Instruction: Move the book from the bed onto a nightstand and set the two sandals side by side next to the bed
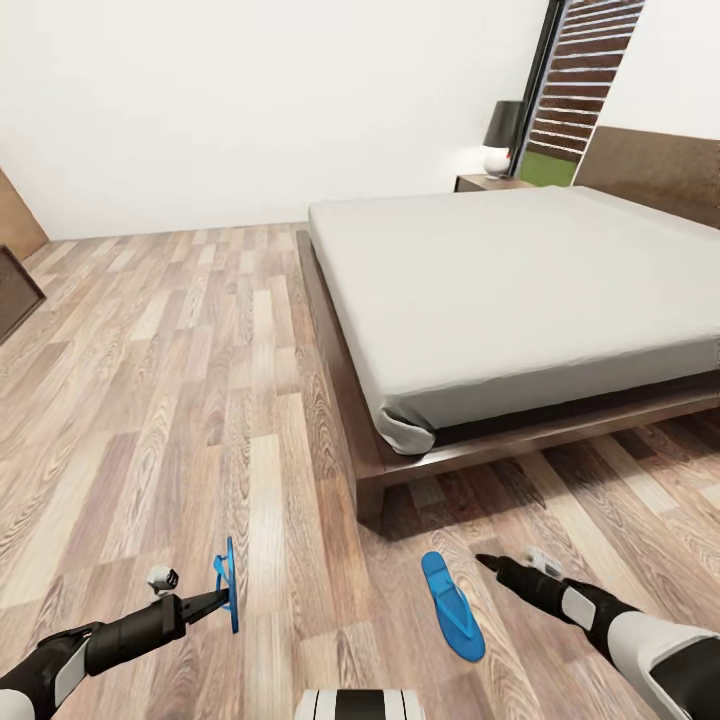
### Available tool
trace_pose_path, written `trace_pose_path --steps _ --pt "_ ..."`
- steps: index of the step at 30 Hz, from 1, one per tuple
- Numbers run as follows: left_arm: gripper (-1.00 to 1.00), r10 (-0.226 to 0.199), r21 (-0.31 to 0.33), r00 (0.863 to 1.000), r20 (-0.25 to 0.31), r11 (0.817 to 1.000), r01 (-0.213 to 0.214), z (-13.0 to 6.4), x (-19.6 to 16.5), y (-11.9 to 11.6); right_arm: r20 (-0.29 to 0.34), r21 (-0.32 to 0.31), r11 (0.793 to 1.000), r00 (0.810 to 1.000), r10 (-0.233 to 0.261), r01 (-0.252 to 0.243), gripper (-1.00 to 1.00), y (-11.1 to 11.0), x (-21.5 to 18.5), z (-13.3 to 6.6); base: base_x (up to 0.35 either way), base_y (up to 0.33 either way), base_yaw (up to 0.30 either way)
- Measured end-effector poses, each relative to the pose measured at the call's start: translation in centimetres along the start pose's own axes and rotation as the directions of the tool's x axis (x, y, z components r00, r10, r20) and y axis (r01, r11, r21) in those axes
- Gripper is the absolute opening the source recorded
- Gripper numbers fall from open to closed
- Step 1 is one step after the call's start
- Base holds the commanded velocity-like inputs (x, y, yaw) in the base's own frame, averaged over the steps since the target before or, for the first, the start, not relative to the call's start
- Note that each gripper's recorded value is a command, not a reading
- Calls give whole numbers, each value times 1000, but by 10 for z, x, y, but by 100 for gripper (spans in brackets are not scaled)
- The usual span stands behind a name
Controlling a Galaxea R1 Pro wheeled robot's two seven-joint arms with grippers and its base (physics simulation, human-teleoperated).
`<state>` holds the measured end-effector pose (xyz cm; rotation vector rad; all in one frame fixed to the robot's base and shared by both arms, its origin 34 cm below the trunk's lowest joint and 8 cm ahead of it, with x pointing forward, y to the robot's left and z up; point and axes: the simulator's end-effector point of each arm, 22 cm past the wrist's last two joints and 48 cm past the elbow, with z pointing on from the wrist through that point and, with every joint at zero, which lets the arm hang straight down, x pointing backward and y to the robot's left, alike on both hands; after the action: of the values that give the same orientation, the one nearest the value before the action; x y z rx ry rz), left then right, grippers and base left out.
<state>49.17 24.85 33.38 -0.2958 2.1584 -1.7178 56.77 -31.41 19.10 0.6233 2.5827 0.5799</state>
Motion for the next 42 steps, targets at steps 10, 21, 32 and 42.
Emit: trace_pose_path --steps 10,21,32,42 --pt "-100 44 18 999 8 999 -44 2 -7 -17 115 -240 969 989 96 -66 100 31 -7 -30 0 0 0" --pt "-100 83 36 996 18 996 -84 4 -14 -36 132 -266 963 987 87 -49 100 46 -12 -42 0 0 0" --pt "-100 121 53 992 29 991 -123 3 -22 -55 160 -293 956 984 78 -28 100 67 -23 -53 0 0 0" --pt "-100 157 67 987 40 985 -159 1 -28 -73 187 -311 950 979 75 -13 100 81 -35 -65 0 0 0"
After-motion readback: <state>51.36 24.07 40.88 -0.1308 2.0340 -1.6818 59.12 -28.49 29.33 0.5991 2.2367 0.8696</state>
